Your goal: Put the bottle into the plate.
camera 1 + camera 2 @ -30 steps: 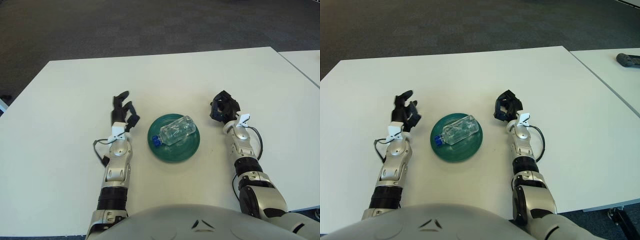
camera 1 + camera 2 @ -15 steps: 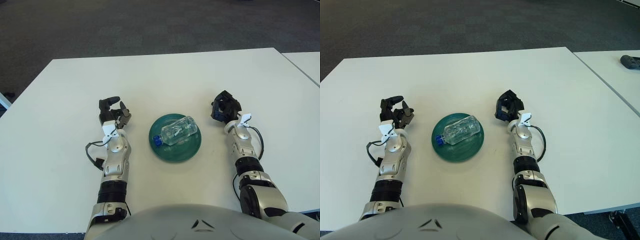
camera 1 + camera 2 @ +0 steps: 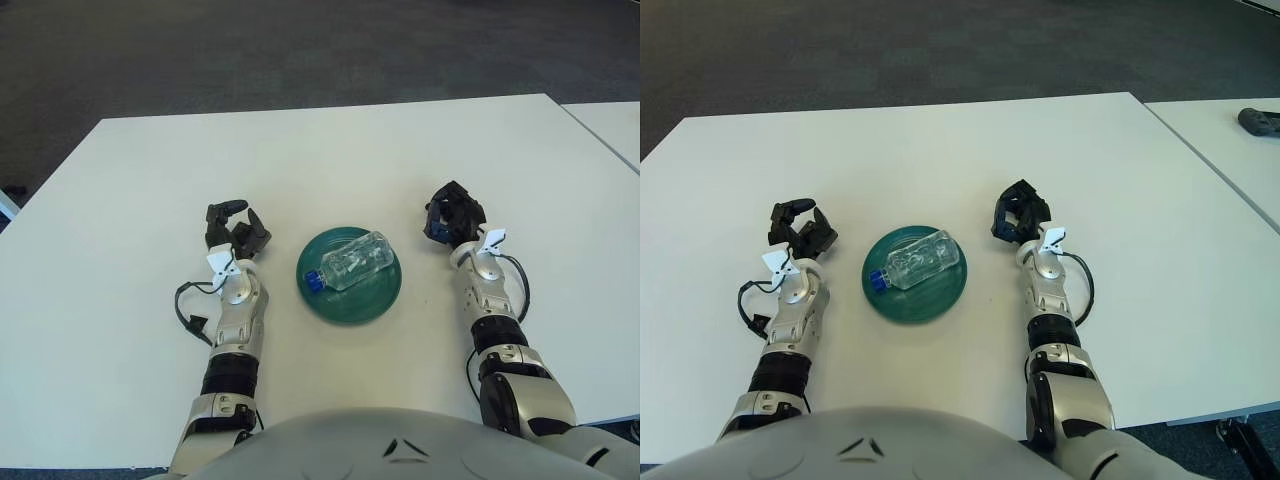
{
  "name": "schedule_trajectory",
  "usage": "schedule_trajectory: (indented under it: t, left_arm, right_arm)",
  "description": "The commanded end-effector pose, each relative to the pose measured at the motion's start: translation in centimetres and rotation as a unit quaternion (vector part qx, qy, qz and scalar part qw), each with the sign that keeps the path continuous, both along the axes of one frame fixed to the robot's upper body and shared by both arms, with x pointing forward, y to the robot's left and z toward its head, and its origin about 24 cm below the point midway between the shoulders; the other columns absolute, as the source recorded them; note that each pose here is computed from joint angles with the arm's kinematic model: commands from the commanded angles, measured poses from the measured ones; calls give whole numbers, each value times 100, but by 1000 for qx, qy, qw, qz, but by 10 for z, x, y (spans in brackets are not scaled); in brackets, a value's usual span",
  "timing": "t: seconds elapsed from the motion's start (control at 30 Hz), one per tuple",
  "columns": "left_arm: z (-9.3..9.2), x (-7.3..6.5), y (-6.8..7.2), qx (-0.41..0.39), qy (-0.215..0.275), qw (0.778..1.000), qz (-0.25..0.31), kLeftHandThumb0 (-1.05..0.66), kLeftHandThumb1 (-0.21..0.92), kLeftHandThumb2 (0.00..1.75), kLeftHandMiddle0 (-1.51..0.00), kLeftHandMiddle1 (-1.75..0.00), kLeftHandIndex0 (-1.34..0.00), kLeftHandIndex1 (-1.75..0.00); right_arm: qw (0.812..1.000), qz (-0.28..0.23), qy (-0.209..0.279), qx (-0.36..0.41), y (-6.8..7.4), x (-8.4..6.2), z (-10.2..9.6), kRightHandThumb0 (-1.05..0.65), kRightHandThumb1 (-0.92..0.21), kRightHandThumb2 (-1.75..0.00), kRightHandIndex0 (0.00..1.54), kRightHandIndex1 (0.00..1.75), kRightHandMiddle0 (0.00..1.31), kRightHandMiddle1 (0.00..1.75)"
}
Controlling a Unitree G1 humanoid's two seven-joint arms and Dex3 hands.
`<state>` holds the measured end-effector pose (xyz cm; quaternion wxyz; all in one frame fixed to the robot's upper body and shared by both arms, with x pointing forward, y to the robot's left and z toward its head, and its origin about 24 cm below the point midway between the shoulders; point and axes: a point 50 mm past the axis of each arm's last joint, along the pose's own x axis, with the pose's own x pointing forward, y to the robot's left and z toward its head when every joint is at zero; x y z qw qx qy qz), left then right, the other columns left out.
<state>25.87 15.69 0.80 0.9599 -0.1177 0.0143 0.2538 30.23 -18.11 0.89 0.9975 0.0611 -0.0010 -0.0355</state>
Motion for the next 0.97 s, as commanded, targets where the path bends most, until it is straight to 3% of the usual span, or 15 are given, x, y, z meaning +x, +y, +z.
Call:
schedule_trajectory:
  t: [0.0, 0.93]
  left_arm:
    - [4, 4, -24, -35, -19, 999, -23, -45, 40, 121, -121, -175, -55, -175]
    - [-6, -2, -23, 7, -28, 995, -92, -48, 32, 131, -126, -175, -61, -175]
  right_arm:
    - [1000, 0, -10, 8, 2, -1, 3, -49, -27, -136, 115, 175, 65, 175]
    - [997, 54, -42, 22, 15, -10, 4, -50, -25, -139, 116, 175, 66, 175]
